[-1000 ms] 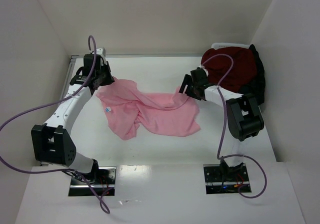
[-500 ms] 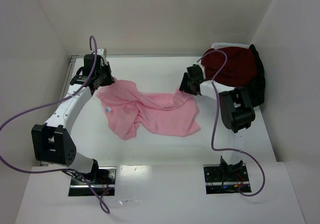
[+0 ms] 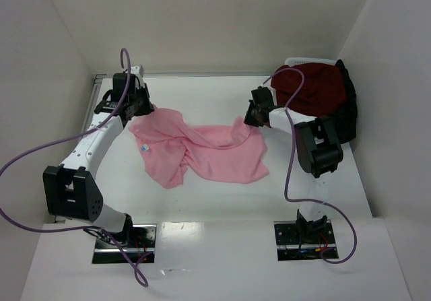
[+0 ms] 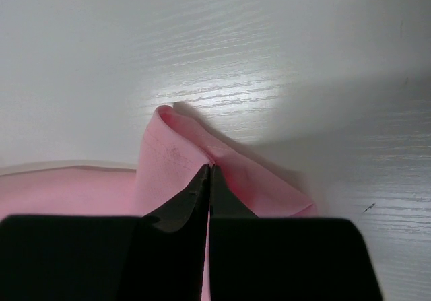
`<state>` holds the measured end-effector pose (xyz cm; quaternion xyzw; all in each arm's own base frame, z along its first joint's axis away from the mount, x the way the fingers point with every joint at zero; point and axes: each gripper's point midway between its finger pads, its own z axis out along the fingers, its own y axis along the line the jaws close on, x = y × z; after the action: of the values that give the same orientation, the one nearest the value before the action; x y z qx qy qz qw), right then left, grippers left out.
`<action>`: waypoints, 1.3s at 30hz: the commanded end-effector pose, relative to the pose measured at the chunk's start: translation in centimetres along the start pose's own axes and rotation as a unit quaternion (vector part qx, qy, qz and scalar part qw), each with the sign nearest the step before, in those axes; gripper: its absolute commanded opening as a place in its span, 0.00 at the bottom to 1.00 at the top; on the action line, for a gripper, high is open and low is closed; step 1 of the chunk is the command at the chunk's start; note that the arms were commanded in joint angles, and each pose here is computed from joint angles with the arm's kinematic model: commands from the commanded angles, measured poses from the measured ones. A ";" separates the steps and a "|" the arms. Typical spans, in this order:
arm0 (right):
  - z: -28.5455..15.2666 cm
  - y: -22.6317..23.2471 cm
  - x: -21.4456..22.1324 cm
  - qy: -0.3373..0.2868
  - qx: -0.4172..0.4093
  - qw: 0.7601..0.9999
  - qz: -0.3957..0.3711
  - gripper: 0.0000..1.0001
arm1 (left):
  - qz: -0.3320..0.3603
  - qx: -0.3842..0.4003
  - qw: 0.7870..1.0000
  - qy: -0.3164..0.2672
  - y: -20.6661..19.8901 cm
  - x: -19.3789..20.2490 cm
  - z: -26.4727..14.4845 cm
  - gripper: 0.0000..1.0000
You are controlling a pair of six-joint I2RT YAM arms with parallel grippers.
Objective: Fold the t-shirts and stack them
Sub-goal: Flatten out the tshirt
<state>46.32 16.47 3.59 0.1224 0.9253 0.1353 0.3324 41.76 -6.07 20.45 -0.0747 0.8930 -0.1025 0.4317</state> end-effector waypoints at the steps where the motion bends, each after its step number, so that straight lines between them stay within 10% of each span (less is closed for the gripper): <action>1: -2.9 2.9 -4.5 -0.054 -0.039 0.998 0.000 0.00 | 0.012 0.008 1.000 -0.011 0.0 -0.7 -0.5 0.00; 17: -35.0 9.9 -18.6 -0.372 -0.218 0.902 -0.010 0.00 | 0.023 0.011 0.954 -0.298 -1.8 -14.9 -20.6 0.00; 35: -60.1 5.0 -8.1 -0.478 -0.358 0.802 -0.017 0.00 | 0.019 0.124 0.864 -0.488 -3.8 -8.6 -45.2 0.00; 39: -61.1 5.0 -7.2 -0.449 -0.377 0.810 0.019 0.00 | 0.016 0.130 0.854 -0.504 -3.8 -8.4 -47.5 0.00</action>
<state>13.01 7.86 55.71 0.0357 0.5183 0.3804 0.7651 9.72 -2.43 56.43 -0.0350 0.5294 -0.1552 0.8333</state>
